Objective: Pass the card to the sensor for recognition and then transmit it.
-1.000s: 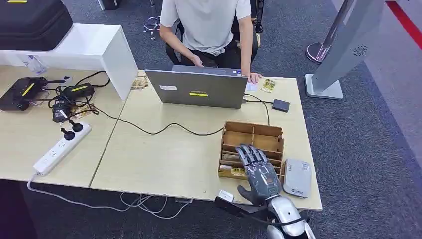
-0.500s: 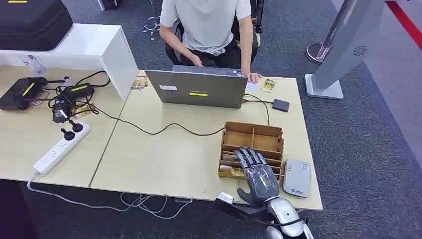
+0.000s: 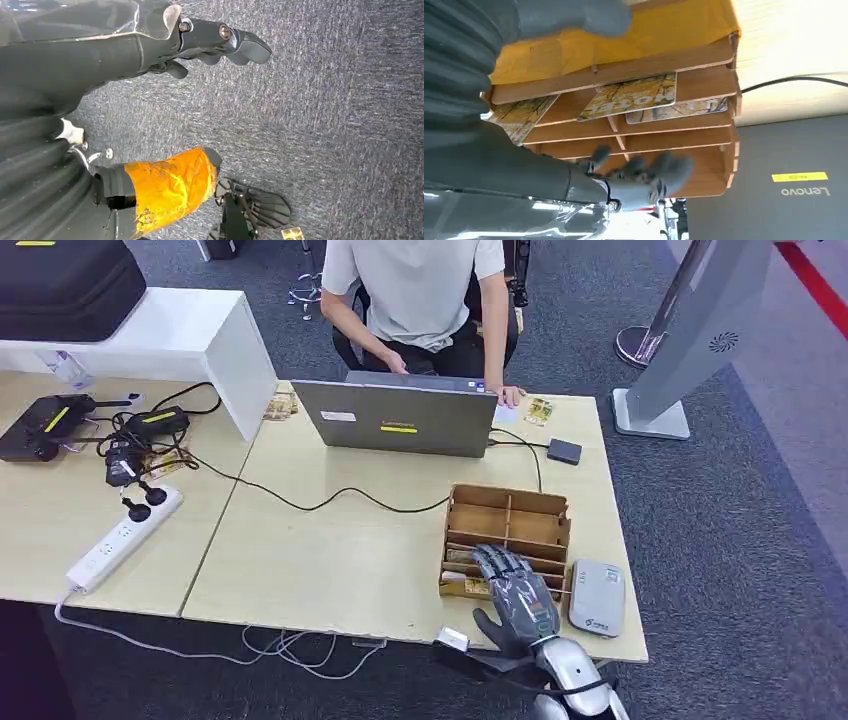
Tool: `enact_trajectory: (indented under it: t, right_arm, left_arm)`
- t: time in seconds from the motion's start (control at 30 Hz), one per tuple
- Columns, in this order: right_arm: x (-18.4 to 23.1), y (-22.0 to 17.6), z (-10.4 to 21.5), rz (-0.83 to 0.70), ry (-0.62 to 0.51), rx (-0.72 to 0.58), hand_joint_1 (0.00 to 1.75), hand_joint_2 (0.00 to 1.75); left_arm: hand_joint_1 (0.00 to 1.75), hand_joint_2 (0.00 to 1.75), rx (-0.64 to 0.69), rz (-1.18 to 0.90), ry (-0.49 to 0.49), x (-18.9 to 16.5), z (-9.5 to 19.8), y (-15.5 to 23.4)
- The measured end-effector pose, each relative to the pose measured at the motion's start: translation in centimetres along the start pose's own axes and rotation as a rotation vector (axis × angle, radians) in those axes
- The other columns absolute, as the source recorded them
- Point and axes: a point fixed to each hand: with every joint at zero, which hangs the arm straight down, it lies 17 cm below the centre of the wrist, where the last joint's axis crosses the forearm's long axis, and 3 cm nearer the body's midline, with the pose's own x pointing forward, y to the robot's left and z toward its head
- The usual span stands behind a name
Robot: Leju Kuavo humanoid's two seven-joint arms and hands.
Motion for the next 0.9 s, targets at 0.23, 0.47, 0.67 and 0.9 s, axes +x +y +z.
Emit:
enact_trajectory:
  t: [0.23, 0.47, 0.67, 0.9]
  right_arm:
    - [0.04, 0.09, 0.10, -0.014, 0.001, -0.001, 1.75, 1.75]
    - [0.04, -0.13, 0.03, -0.012, 0.001, -0.010, 1.75, 1.75]
    - [0.04, -0.13, 0.03, -0.012, 0.001, -0.010, 1.75, 1.75]
    - [0.04, -0.15, 0.03, -0.012, 0.001, -0.011, 1.75, 1.75]
  left_arm:
    - [0.00, 1.75, 0.000, 0.000, 0.000, 0.00, 0.00, 0.01]
    - [0.00, 1.75, 0.000, 0.000, -0.001, 0.02, 0.00, 0.00]
    - [0.00, 1.75, 0.000, 0.000, -0.001, 0.02, 0.00, 0.00]
    - [0.00, 1.75, 0.000, 0.000, 0.000, 0.02, 0.00, 0.00]
